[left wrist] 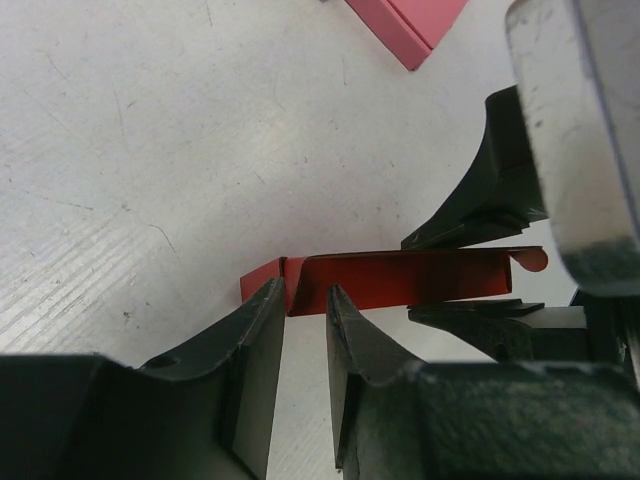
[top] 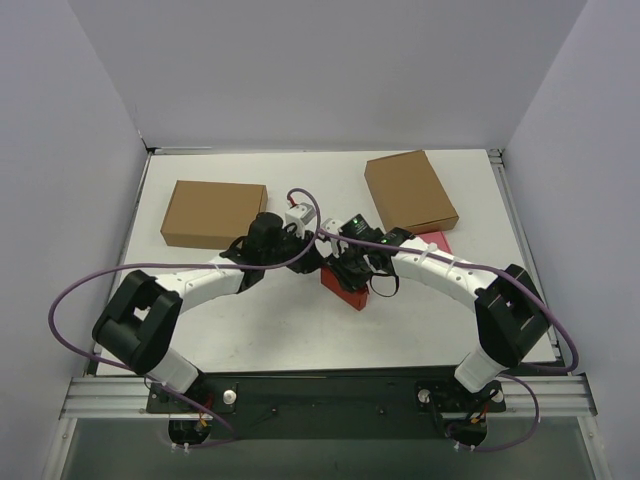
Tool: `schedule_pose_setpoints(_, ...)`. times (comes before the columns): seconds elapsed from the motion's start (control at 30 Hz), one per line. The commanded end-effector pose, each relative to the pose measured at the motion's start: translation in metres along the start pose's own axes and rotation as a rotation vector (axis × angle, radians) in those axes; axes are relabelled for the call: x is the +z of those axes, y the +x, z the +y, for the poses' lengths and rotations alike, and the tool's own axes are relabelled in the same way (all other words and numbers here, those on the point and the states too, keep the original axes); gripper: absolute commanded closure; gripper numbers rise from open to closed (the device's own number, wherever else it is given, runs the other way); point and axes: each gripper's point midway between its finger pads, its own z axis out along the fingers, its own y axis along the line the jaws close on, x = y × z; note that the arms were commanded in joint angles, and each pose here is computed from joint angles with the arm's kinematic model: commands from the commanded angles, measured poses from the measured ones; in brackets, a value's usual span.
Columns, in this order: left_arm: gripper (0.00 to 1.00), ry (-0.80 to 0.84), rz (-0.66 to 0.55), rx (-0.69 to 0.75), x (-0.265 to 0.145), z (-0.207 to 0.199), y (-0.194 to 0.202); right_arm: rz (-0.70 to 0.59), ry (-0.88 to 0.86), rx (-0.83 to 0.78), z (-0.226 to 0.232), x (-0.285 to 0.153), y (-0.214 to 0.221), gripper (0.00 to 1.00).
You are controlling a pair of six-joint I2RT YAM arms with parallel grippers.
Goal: Fold the paper box
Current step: Close the paper box at the center of the board.
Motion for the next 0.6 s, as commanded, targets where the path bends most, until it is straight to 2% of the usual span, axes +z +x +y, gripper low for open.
schedule_pose_setpoints(0.0,0.66,-0.003,-0.034,0.054,0.005,-0.003,-0.014,-0.016,-0.005,0.011,-0.001,-0.006,-0.009,0.67)
schedule_pose_setpoints(0.33,0.66,-0.015,-0.048,0.068,0.011,-0.003,-0.018,-0.014,-0.014,0.014,0.0,-0.005,-0.008,0.67)
schedule_pose_setpoints(0.57,0.7,0.002,-0.055,0.086,0.017,-0.007,-0.022,-0.014,-0.02,0.013,0.001,-0.005,-0.008,0.67)
